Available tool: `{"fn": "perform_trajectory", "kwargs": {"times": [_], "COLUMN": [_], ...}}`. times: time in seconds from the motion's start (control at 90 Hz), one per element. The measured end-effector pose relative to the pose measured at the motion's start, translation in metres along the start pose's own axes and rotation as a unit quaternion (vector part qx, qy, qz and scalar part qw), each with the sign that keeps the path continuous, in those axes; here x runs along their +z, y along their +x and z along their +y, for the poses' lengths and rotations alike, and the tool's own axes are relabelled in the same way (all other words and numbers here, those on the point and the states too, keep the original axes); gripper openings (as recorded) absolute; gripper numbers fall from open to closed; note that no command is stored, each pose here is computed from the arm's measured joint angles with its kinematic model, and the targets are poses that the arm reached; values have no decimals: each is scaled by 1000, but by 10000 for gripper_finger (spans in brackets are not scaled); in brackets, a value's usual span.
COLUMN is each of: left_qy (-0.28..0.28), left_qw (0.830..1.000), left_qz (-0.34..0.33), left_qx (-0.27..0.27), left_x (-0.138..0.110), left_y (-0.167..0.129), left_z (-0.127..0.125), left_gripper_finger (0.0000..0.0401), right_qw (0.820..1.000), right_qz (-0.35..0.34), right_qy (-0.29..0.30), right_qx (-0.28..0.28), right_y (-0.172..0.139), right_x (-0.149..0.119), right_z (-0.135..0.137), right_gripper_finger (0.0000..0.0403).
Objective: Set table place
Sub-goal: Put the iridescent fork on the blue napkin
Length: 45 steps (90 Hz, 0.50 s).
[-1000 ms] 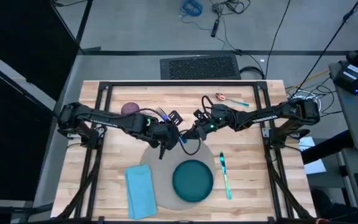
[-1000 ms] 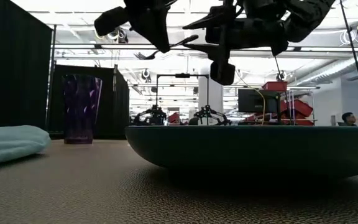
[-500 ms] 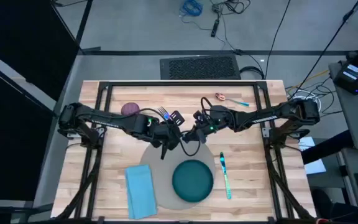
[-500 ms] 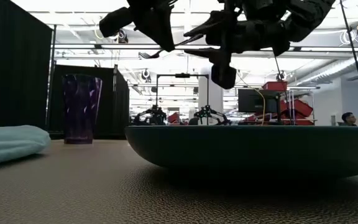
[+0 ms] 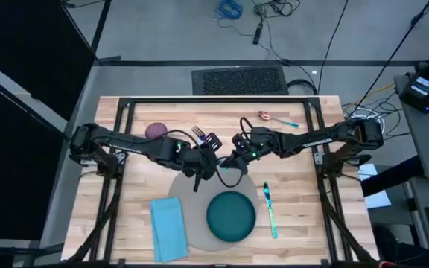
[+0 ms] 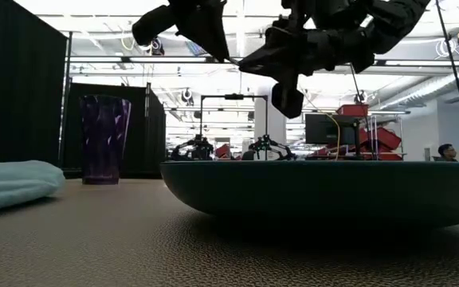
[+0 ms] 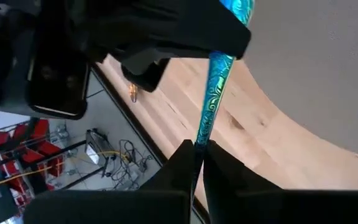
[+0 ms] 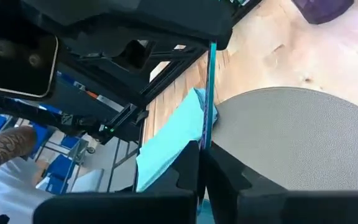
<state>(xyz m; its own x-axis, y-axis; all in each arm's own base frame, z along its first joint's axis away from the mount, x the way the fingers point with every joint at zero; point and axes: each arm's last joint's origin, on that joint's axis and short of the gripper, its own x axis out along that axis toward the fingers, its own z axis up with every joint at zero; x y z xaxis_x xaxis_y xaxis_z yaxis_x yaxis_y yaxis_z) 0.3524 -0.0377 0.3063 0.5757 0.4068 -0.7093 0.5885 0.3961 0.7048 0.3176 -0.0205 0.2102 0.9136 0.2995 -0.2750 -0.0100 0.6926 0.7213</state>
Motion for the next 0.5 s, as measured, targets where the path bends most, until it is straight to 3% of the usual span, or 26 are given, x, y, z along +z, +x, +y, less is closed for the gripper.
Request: {"fn": "perform_trajectory", "kwargs": {"times": [0.211, 0.333, 0.5], "left_qy": [-36, -117, -157], "left_qw": [998, 988, 974], "left_qz": [28, 47, 91], "left_qx": [43, 88, 134], "left_x": [-3, -3, 0], "left_y": [2, 1, -3], "left_z": [7, 13, 11], "left_gripper_finger": [91, 138, 159], "right_qw": [1000, 999, 995], "right_qz": [-14, -28, -55], "right_qy": [-9, -24, -70], "right_qx": [-4, -14, -44], "right_y": [0, 1, 1], "right_x": [2, 2, 4], "right_z": [1, 2, 2], "right_gripper_finger": [0, 0, 0]}}
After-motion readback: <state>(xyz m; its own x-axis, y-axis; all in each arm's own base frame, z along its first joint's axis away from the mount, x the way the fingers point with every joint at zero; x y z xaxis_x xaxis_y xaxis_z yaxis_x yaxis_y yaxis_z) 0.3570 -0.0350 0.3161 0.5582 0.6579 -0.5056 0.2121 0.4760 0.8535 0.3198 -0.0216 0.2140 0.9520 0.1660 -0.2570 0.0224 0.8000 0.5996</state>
